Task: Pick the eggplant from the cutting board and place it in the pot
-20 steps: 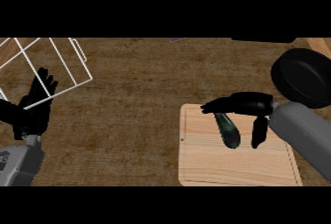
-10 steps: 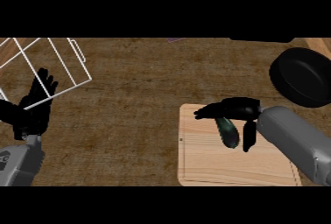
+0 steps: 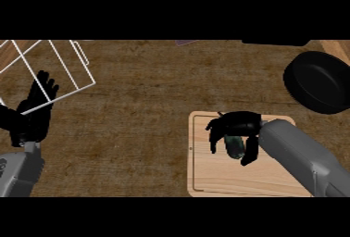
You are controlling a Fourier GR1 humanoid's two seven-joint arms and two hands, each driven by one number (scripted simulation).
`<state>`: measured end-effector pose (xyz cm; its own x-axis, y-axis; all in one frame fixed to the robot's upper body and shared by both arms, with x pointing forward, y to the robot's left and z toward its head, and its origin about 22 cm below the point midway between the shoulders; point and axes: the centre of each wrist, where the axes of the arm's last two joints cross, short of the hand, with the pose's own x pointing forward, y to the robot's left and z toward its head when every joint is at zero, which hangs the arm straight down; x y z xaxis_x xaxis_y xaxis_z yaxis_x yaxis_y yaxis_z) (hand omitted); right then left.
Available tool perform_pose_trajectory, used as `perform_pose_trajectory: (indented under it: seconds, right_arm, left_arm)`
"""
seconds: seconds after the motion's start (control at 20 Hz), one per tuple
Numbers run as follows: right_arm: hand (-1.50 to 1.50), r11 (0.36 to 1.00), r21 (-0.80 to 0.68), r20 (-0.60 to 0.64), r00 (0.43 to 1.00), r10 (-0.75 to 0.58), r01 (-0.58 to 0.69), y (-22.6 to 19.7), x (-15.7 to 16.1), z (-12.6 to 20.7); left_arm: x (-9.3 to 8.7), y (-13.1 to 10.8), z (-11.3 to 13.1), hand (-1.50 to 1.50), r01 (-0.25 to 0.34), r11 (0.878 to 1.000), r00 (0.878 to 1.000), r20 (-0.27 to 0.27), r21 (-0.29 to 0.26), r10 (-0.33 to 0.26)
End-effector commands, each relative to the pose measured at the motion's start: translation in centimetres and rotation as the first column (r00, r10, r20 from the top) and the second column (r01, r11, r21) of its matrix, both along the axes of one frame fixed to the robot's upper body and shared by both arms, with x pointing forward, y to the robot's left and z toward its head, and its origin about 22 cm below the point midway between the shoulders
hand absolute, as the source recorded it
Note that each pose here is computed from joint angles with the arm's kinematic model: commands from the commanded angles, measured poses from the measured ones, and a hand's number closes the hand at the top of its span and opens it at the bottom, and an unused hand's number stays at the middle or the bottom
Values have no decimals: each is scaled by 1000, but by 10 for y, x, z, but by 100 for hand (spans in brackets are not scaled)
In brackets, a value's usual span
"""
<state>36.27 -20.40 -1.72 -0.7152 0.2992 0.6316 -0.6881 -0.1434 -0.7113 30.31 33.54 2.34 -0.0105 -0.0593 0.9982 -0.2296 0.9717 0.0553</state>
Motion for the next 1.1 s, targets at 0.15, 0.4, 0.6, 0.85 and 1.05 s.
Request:
perform_pose_trajectory:
  seconds: [0.15,0.4,0.6,0.85,1.05]
  right_arm:
    - [150,993,61,-17,994,104,-102,2,-9,-16]
    - [150,989,132,32,997,68,-71,8,-6,-9]
    - [150,988,153,131,991,-27,6,-17,6,9]
    - [150,928,140,299,879,-372,345,46,9,17]
    - [150,851,220,361,771,-526,477,64,12,38]
  left_arm:
    - [23,-50,41,0,166,986,972,172,-6,-162]
    - [20,-46,39,0,132,991,975,182,-3,-129]
    - [14,-44,32,0,138,990,977,167,-7,-135]
    - [5,-18,18,0,70,998,991,117,7,-70]
    - [-5,0,8,0,24,1000,994,102,15,-26]
